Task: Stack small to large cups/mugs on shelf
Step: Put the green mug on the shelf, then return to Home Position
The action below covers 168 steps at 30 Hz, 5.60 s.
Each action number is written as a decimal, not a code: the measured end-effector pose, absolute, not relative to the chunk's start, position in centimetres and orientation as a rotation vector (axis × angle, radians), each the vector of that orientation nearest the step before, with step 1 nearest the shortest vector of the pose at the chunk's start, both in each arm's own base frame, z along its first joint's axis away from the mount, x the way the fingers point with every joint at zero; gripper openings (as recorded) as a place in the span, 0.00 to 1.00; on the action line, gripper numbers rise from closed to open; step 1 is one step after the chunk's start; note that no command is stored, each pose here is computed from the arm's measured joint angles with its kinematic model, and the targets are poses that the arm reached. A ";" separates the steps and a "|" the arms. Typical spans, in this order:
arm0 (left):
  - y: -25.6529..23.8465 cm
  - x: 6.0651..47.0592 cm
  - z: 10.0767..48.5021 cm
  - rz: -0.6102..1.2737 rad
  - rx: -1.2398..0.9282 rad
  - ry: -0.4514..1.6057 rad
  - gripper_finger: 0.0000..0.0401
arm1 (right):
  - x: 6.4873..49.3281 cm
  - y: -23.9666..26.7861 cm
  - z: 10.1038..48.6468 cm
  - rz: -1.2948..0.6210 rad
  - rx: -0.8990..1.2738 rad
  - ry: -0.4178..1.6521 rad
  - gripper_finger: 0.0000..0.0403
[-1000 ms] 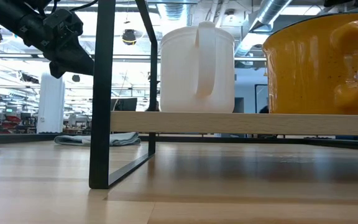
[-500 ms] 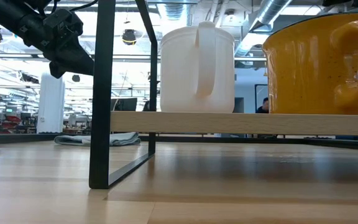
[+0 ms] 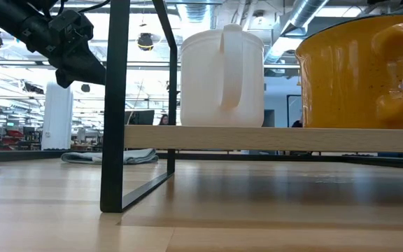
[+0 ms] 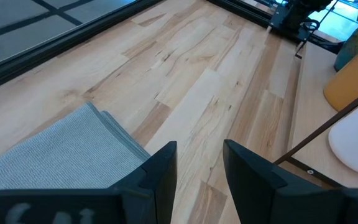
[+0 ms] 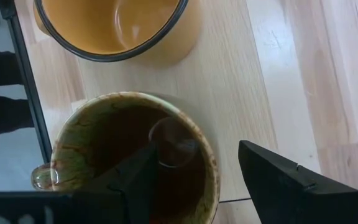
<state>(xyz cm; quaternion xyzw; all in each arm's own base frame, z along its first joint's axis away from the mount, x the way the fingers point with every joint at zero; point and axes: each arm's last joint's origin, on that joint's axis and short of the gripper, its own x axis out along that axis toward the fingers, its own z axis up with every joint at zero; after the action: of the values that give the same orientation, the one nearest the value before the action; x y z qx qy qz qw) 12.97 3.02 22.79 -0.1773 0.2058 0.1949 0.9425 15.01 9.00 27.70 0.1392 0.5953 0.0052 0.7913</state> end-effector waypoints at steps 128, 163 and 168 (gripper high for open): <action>4.5 7.2 21.1 0.609 -0.143 -0.142 0.30 | 8.2 -4.8 18.0 -0.752 0.145 -0.215 0.61; 5.2 8.2 17.2 0.642 -0.226 -0.139 0.30 | 7.0 -6.8 17.0 -0.804 0.233 -0.154 0.61; 5.2 8.2 17.1 0.643 -0.209 -0.132 0.30 | 7.0 -6.8 17.0 -0.805 0.226 -0.150 0.61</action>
<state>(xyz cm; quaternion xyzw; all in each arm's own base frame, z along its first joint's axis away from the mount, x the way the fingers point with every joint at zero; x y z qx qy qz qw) 8.20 5.20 17.15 -0.1022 -0.0649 0.3151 0.9413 7.00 -6.77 16.96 0.1094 -0.0729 -0.3907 0.9111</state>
